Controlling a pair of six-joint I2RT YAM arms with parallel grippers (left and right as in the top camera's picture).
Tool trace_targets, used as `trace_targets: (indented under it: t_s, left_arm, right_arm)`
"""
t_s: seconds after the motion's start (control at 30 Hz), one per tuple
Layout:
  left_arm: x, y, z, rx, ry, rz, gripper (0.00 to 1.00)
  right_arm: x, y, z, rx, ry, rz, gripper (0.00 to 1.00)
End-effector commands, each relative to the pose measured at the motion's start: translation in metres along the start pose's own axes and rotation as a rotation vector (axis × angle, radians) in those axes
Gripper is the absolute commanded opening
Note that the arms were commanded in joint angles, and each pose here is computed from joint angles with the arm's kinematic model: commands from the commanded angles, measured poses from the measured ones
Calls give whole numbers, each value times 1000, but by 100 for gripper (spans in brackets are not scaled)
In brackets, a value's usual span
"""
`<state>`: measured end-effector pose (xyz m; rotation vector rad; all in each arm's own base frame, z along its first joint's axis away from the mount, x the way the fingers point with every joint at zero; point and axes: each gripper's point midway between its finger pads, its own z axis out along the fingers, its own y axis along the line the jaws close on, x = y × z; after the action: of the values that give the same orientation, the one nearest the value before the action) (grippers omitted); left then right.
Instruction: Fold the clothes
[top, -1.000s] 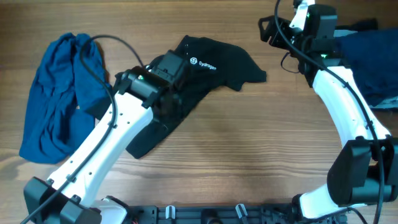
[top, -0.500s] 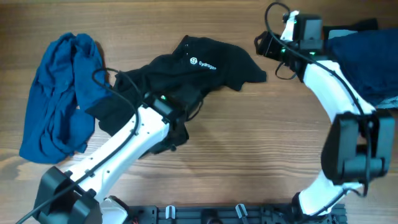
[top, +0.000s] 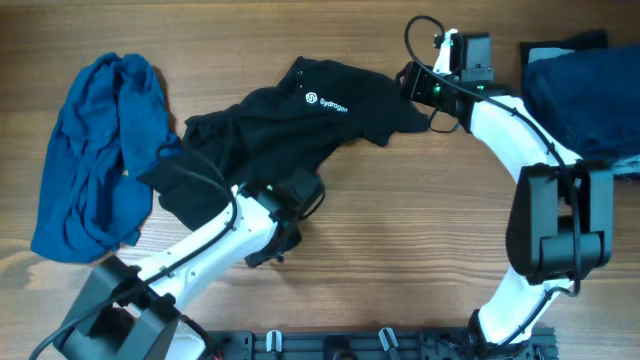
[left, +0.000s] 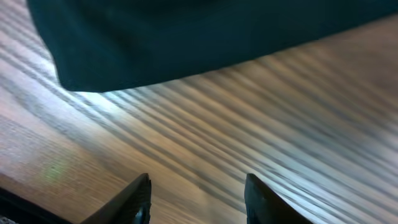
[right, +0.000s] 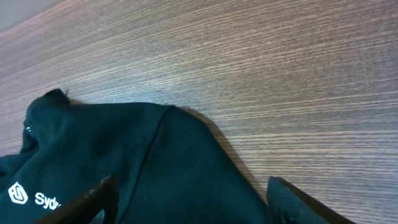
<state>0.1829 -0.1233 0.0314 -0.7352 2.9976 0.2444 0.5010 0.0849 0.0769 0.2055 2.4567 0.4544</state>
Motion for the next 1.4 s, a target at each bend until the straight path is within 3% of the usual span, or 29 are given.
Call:
trace_targets:
  t_s: [0.0, 0.4, 0.6, 0.9, 0.93, 0.97, 1.03, 1.37]
  left_arm:
    - [-9, 26, 17, -93, -57, -71, 48]
    - [-52, 51, 20, -165, -215, -153, 52]
    - [-48, 53, 36, -148, -220, -155, 48]
    - [-44, 57, 61, -111, -247, -173, 51]
    - [-44, 57, 62, -108, -248, -173, 50]
    - [-44, 57, 63, -105, -250, -174, 40]
    - [-44, 57, 64, -103, -250, -175, 4]
    - [-47, 52, 54, -64, -266, -186, 4]
  right_arm:
    - [4, -1, 13, 28, 9, 7, 75]
    - [11, -6, 21, 78, 16, -5, 73]
    - [11, -11, 24, 105, 11, -4, 70]
    - [8, -12, 24, 110, -4, -24, 70]
    - [8, -13, 24, 116, -6, -24, 70]
    - [8, -13, 24, 115, -5, -25, 70]
    - [10, -14, 24, 118, 5, -27, 70]
    - [27, -20, 23, 142, 71, -15, 71]
